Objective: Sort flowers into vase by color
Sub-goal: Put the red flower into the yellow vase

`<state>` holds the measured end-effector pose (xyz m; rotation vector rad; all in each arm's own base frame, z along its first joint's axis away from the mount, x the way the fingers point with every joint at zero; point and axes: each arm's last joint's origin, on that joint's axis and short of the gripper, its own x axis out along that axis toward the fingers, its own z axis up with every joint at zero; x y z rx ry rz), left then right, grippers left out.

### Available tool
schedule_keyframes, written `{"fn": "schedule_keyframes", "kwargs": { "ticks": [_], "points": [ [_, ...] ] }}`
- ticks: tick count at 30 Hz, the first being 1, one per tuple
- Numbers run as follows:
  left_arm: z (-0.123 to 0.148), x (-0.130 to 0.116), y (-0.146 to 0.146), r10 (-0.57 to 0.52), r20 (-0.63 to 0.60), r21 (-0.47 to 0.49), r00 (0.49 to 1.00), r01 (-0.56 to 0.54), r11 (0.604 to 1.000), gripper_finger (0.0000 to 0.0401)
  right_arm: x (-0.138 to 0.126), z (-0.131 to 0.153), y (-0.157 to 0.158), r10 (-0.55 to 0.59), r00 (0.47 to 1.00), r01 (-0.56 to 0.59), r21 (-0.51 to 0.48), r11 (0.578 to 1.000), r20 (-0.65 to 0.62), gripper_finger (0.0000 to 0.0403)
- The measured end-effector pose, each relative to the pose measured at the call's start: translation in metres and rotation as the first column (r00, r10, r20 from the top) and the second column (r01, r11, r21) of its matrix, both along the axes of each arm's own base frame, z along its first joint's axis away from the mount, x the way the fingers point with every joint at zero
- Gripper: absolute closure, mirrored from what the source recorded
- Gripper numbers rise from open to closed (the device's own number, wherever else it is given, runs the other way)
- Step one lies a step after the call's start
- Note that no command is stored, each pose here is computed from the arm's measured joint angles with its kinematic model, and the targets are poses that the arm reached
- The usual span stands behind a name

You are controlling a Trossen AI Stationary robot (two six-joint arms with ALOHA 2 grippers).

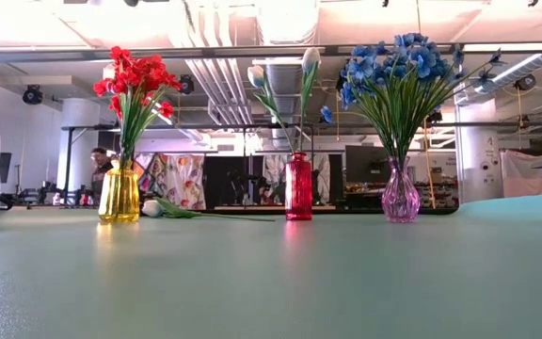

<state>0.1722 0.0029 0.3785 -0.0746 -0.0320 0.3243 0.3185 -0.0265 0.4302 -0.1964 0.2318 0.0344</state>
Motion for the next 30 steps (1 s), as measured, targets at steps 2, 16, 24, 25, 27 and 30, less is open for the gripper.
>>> {"fn": "schedule_keyframes", "kwargs": {
  "ticks": [2,16,24,25,27,30],
  "points": [
    [0.006,-0.017,0.001,0.000,0.032,-0.010,0.999,0.000,1.000,0.0401,0.001,-0.001,0.000,0.001,1.000,-0.001,-0.004,1.000,-0.003,0.0187],
    [0.012,-0.100,0.012,0.318,0.093,-0.055,0.944,-0.314,0.948,0.0401,0.005,-0.006,0.000,0.002,1.000,-0.002,-0.003,1.000,-0.019,0.0187],
    [0.025,-0.131,0.014,0.323,0.018,-0.098,0.946,-0.320,0.942,0.0401,0.006,-0.006,-0.001,-0.001,1.000,0.001,0.013,1.000,-0.021,0.0188],
    [0.024,-0.132,0.014,0.325,-0.004,-0.106,0.946,-0.323,0.940,0.0401,0.006,-0.006,-0.001,-0.001,1.000,0.001,0.013,1.000,-0.021,0.0188],
    [0.020,-0.129,0.014,0.325,-0.061,-0.106,0.944,-0.330,0.938,0.0401,0.006,-0.006,-0.001,-0.001,1.000,0.001,0.012,1.000,-0.022,0.0188],
    [0.018,-0.125,0.014,0.334,-0.141,-0.113,0.932,-0.351,0.930,0.0401,0.006,-0.006,-0.001,-0.001,1.000,0.001,0.012,1.000,-0.021,0.0187]
  ]
}}
